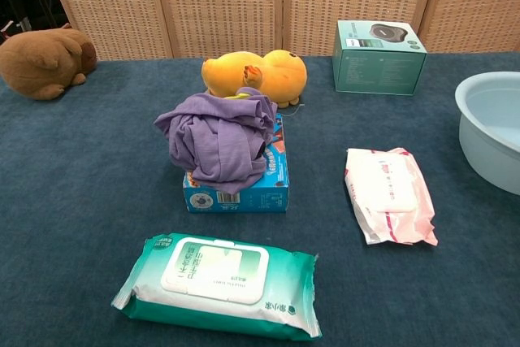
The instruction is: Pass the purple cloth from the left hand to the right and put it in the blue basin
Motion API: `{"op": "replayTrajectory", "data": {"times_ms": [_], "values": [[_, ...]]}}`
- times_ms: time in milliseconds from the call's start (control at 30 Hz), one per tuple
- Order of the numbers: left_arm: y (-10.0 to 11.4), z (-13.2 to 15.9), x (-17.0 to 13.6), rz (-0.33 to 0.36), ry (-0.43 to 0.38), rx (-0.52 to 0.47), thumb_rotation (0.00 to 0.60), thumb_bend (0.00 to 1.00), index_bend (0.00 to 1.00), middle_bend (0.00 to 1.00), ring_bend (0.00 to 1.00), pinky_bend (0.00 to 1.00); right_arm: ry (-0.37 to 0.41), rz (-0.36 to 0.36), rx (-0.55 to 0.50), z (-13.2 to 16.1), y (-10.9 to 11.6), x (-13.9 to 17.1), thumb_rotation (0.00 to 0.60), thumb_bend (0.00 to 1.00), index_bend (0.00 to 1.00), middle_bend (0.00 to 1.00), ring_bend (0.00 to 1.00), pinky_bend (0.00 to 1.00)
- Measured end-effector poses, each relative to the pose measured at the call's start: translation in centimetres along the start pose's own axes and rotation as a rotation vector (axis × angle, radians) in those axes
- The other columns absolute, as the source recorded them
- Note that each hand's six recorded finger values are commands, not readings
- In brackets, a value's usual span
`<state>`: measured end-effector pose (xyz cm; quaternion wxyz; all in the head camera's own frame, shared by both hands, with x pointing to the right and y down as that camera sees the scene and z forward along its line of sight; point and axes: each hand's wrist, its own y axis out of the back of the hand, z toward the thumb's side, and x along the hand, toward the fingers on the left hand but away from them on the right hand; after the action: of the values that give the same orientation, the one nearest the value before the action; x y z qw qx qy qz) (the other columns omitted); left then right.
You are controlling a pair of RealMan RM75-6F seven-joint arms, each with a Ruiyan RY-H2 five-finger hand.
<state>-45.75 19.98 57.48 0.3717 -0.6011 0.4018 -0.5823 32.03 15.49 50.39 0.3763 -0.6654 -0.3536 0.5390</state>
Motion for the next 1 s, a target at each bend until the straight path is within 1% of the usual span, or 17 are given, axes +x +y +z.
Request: {"op": "replayTrajectory", "data": {"times_ms": [100, 200, 333, 467, 533, 667, 767, 1000], "values": [[0.1, -0.5, 0.3, 0.01, 0.014, -0.011, 0.6, 0.18, 0.0, 0.0, 0.0, 0.0, -0.021, 0.032, 0.002, 0.8, 0.4, -1.5, 0.6, 0.0, 0.0, 0.0, 0.0, 0.0], [0.1, -0.9, 0.5, 0.01, 0.023, -0.022, 0.6, 0.18, 0.0, 0.0, 0.0, 0.0, -0.041, 0.073, -0.017, 2.1, 0.6, -3.4, 0.6, 0.0, 0.0, 0.0, 0.0, 0.0], [-0.3, -1.0, 0.7, -0.006, 0.023, -0.027, 0.6, 0.18, 0.0, 0.0, 0.0, 0.0, -0.042, 0.136, -0.072, 4.8, 0.3, -5.8, 0.6, 0.0, 0.0, 0.0, 0.0, 0.0], [-0.4, -1.0, 0.9, -0.01, 0.017, -0.033, 0.6, 0.18, 0.0, 0.0, 0.0, 0.0, -0.026, 0.208, -0.14, 8.6, -0.5, -7.9, 0.6, 0.0, 0.0, 0.0, 0.0, 0.0], [-0.4, -1.0, 0.9, -0.01, 0.018, -0.036, 0.6, 0.18, 0.0, 0.0, 0.0, 0.0, -0.023, 0.238, -0.173, 10.4, -0.8, -8.6, 0.6, 0.0, 0.0, 0.0, 0.0, 0.0], [-0.4, -1.2, 1.1, -0.01, 0.023, -0.046, 0.6, 0.18, 0.0, 0.0, 0.0, 0.0, -0.003, 0.296, -0.242, 14.8, -1.4, -9.7, 0.6, 0.0, 0.0, 0.0, 0.0, 0.0], [-0.4, -1.4, 1.2, -0.007, 0.028, -0.053, 0.6, 0.18, 0.0, 0.0, 0.0, 0.0, 0.016, 0.315, -0.26, 17.5, -1.9, -10.3, 0.6, 0.0, 0.0, 0.0, 0.0, 0.0], [-0.8, -1.6, 1.4, -0.03, 0.037, -0.057, 0.6, 0.18, 0.0, 0.0, 0.0, 0.0, 0.017, 0.332, -0.258, 20.0, -3.6, -11.8, 0.6, 0.0, 0.0, 0.0, 0.0, 0.0]]}}
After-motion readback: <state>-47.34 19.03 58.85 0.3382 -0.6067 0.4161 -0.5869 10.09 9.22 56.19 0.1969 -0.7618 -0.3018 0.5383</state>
